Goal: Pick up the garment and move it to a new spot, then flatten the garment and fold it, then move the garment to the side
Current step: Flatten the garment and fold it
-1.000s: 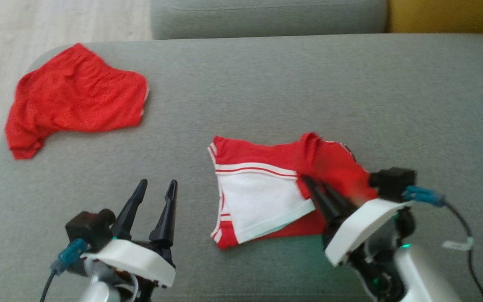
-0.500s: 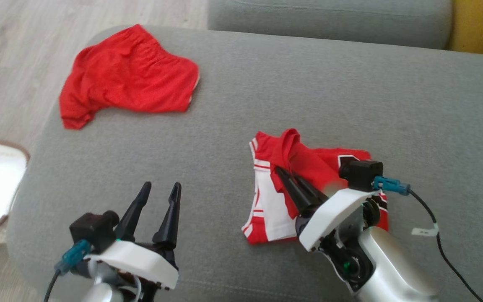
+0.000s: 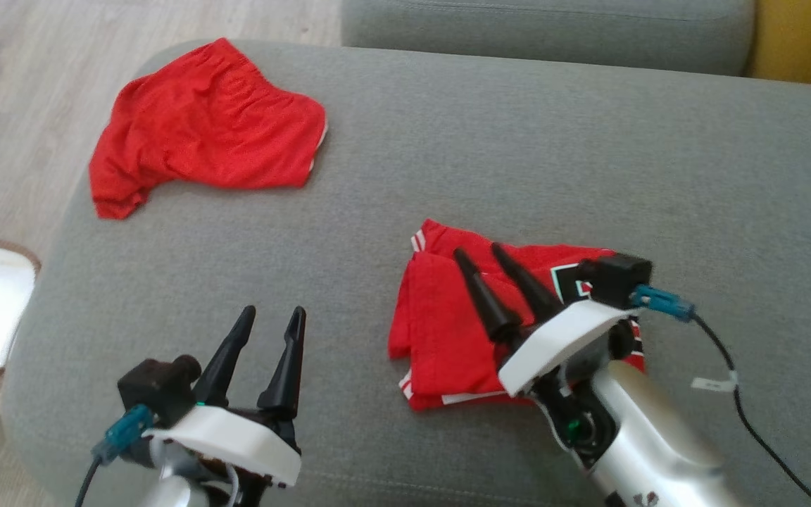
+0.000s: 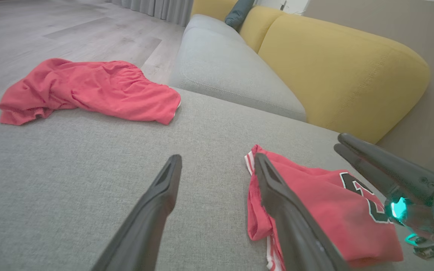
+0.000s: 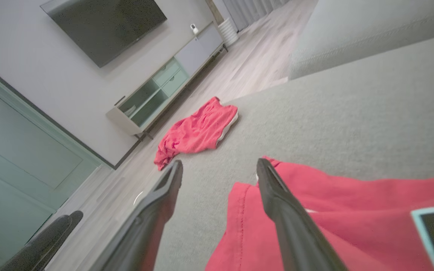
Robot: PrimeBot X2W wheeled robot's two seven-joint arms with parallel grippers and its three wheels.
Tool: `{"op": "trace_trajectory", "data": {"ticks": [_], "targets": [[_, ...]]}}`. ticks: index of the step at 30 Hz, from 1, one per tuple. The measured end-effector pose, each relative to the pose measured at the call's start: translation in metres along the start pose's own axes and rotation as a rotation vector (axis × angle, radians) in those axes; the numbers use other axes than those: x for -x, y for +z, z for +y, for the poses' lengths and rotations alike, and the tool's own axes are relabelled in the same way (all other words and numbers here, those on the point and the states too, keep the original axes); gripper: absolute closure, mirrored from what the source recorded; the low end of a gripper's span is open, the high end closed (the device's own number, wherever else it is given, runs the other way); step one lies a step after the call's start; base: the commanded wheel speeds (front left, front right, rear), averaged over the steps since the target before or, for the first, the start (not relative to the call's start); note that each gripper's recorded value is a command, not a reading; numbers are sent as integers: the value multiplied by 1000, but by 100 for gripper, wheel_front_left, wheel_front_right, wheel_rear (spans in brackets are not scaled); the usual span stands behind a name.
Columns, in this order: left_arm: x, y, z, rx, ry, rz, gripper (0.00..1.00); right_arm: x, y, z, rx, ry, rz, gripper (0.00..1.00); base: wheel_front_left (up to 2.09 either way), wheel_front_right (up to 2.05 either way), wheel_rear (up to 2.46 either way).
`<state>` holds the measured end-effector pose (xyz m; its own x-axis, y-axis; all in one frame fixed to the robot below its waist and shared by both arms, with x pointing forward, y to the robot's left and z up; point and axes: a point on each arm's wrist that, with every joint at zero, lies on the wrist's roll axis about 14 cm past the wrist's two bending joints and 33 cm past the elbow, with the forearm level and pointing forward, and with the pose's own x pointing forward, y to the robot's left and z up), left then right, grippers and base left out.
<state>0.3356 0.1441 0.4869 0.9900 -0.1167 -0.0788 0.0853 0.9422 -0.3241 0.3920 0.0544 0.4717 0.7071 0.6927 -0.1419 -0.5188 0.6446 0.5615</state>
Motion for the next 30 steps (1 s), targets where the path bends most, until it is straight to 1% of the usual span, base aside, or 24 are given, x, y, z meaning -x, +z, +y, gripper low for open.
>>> {"op": "trace_trajectory", "data": {"ticks": [2, 8, 11, 13, 19, 22, 27, 30], "targets": [[-2, 1, -3, 0, -11, -8, 0, 3, 13, -8, 22, -25, -60, 0, 0, 0, 0], [-7, 3, -12, -2, -40, -19, 0, 23, 66, -43, 152, -147, -256, 0, 0, 0, 0], [-10, 5, -16, 0, -49, -33, 0, 40, 88, -58, 206, -208, -334, 0, 0, 0, 0], [-12, 7, -16, -2, -43, -47, 0, 55, 95, -68, 234, -257, -369, 0, 0, 0, 0], [-15, 16, -21, 2, -35, -98, 0, 102, 102, -92, 306, -390, -428, 0, 0, 0, 0], [-15, 17, -16, -8, -13, -105, 0, 120, 102, -98, 329, -439, -444, 0, 0, 0, 0], [-7, 11, -15, -8, 6, -102, 0, 143, 92, -105, 327, -497, -445, 0, 0, 0, 0], [-1, 7, -6, -22, 37, -94, 0, 153, 81, -109, 320, -523, -425, 0, 0, 0, 0]]}}
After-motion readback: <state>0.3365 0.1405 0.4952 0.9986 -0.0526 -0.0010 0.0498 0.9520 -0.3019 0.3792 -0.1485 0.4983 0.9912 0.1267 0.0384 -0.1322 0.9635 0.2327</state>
